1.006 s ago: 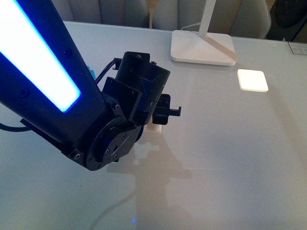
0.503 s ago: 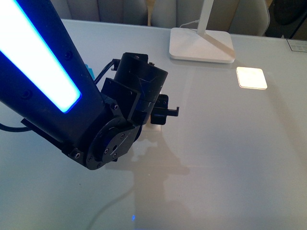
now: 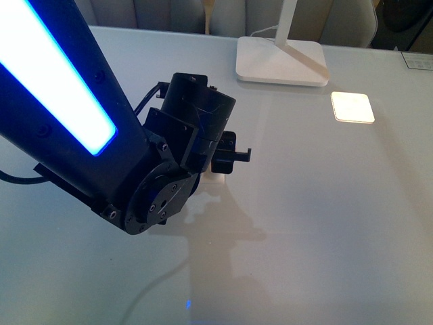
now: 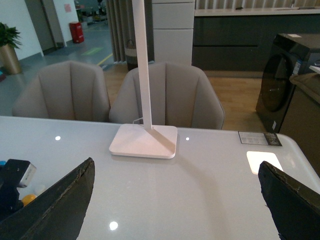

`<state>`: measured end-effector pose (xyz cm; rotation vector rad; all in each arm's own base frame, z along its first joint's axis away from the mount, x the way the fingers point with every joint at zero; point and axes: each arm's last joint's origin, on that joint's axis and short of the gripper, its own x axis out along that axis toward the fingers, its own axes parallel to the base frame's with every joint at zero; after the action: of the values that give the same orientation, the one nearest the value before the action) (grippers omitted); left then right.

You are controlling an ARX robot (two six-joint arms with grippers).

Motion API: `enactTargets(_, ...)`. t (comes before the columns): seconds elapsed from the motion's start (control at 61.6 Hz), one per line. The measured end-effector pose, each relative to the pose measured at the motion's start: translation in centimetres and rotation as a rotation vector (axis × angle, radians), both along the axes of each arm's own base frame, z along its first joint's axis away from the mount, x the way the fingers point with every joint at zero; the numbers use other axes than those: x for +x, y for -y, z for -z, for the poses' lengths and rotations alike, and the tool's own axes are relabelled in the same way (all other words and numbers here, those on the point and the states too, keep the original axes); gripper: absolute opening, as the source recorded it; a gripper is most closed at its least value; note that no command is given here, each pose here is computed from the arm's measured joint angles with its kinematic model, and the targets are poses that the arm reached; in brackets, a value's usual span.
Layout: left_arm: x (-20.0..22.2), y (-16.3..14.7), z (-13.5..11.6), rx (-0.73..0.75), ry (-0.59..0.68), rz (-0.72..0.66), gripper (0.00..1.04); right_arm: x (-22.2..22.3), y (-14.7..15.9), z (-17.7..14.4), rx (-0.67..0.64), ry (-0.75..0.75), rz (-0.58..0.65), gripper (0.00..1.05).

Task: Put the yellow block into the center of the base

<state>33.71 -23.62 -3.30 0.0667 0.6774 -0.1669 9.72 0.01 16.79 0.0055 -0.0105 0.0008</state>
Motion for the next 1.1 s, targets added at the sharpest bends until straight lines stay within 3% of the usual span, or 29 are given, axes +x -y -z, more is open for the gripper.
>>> enactTargets(1.103, 0.26, -0.02, 0.38, -0.011, 0.005, -0.029, 0.63, 0.00, 0.00, 0.00, 0.000, 0.000, 0.000, 0.96)
